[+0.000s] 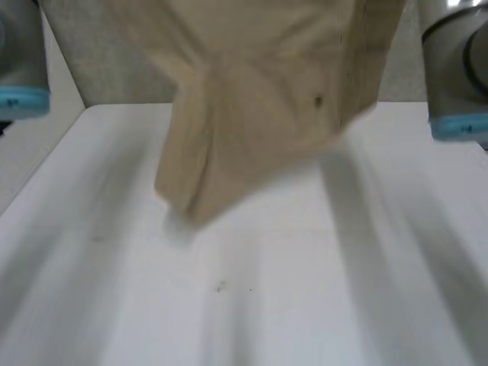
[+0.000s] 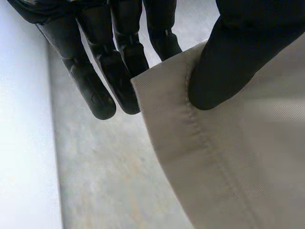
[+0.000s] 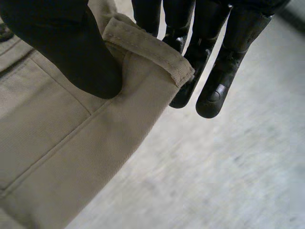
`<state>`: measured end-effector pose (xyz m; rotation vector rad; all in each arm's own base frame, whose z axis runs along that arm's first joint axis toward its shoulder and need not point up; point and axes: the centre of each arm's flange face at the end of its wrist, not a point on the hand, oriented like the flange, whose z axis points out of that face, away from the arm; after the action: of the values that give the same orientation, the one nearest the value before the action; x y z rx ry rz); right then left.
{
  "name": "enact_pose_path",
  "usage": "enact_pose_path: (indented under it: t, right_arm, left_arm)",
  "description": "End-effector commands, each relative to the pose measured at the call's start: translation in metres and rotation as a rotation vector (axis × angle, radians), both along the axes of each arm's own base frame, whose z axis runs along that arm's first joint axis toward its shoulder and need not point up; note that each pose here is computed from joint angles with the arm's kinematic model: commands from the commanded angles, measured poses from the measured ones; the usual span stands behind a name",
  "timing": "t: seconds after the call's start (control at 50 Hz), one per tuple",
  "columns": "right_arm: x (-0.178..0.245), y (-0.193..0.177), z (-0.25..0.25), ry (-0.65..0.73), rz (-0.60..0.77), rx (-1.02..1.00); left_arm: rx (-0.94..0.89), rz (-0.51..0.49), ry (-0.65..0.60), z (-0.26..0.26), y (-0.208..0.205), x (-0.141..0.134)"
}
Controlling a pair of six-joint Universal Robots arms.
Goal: Fold the shorts.
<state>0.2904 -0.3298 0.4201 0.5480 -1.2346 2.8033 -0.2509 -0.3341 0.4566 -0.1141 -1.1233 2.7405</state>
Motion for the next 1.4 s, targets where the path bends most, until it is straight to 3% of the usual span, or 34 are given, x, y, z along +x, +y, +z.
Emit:
enact_pose_path:
  t: [0.02, 0.14, 0.4, 0.48, 0.84, 0.92, 1.04, 1.2, 1.28, 1.4]
  right_arm:
    - [-0.01, 0.014, 0.006, -0.003, -0.013, 0.017]
    - [-0.009, 0.016, -0.058, 0.127, 0.01, 0.251]
    - [-0.01, 0.031, -0.212, 0.341, 0.034, 0.71]
    - [-0.011, 0.033, -0.237, 0.386, 0.025, 0.774]
    - [-0.041, 0.088, -0.208, 0.609, -0.021, 0.821]
    - [-0.052, 0.111, -0.203, 0.745, -0.025, 0.856]
    - [-0.067, 0.145, -0.178, 0.82, -0.033, 0.83]
    - [-0.086, 0.197, -0.157, 0.901, 0.001, 0.82]
    - [-0.085, 0.199, -0.161, 0.903, 0.028, 0.826]
    - [-0.093, 0.166, -0.18, 0.883, -0.034, 0.888]
  left_arm:
    - [0.021, 0.016, 0.019, 0.004, 0.037, 0.016]
    - [0.173, 0.011, -0.043, -0.049, 0.057, 0.022]
    - [0.779, -0.087, -0.319, -0.26, 0.101, 0.022]
    - [0.906, -0.099, -0.376, -0.295, 0.111, 0.021]
    - [0.955, -0.085, -0.388, -0.256, 0.139, 0.038]
    - [0.961, -0.071, -0.425, -0.235, 0.154, 0.046]
    - [0.92, -0.044, -0.536, -0.181, 0.196, 0.061]
    - [0.813, -0.18, -0.555, -0.145, 0.241, 0.063]
    - [0.853, -0.208, -0.581, -0.16, 0.239, 0.061]
    - [0.86, -0.174, -0.564, -0.181, 0.191, 0.051]
